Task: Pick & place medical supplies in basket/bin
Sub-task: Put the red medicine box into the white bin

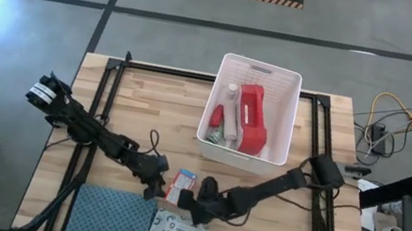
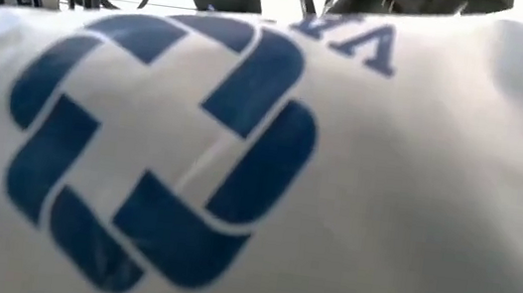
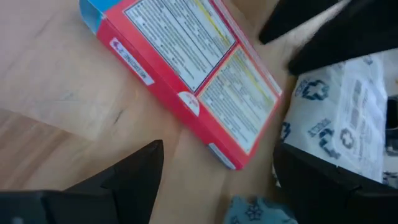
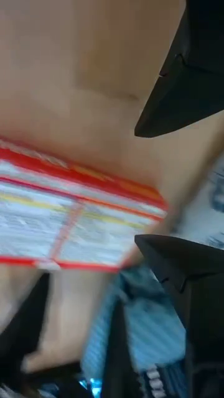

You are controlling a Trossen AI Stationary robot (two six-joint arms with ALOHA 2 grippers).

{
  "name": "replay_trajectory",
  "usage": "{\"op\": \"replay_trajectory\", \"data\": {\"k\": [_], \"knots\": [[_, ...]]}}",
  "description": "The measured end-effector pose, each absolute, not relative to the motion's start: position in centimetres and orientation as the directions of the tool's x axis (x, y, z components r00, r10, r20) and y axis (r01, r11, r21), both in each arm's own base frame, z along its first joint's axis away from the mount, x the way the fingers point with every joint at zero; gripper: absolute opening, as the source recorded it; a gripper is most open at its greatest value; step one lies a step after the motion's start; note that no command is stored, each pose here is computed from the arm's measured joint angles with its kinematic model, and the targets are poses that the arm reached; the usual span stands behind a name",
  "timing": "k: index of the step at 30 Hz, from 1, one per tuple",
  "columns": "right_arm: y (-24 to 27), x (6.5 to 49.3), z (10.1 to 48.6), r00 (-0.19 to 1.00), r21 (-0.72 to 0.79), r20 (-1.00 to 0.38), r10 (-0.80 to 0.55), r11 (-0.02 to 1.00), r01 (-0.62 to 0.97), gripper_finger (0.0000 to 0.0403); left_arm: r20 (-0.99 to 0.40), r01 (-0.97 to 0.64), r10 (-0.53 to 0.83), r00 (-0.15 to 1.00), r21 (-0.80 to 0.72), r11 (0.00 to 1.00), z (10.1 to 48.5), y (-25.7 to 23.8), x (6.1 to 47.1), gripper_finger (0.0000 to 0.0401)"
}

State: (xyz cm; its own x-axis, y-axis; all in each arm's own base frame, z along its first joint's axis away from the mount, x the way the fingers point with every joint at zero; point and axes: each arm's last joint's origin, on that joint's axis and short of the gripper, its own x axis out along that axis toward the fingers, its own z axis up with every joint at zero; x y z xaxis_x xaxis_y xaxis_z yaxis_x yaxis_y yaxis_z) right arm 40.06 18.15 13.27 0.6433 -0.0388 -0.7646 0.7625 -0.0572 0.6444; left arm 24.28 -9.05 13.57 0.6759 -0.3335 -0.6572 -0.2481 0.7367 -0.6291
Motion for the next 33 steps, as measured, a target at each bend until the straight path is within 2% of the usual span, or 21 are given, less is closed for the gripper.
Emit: {"op": "replay_trajectory", "data": {"k": [6,12,19,28,33], "knots": [[16.6,40.4,12.0,0.626,0.628,-0.778,-0.061,-0.081,0.774,0.0255,-0.654,-0.248,-0.319,0.686,-0.622,0.742,13.6,-8.7,24.5,0.0281],[15.0,41.4,12.1,0.65,0.653,-0.757,-0.066,-0.035,0.757,0.0253,-0.652,-0.248,-0.313,0.69,-0.62,0.744,13.6,-8.5,24.6,0.0281],[13.2,42.1,12.0,0.654,0.66,-0.75,-0.102,-0.035,0.751,0.0251,-0.651,-0.232,-0.313,0.691,-0.611,0.757,13.6,-8.5,24.6,0.0281],[12.4,43.5,12.8,0.754,0.748,-0.65,-0.101,0.093,0.657,0.0251,-0.66,-0.234,-0.327,0.676,-0.613,0.755,13.5,-8.5,24.4,0.0281],[12.8,44.2,14.6,0.799,0.785,-0.6,-0.035,0.167,0.597,0.0251,-0.665,-0.24,-0.325,0.672,-0.611,0.754,13.5,-8.5,24.4,0.0281]]}}
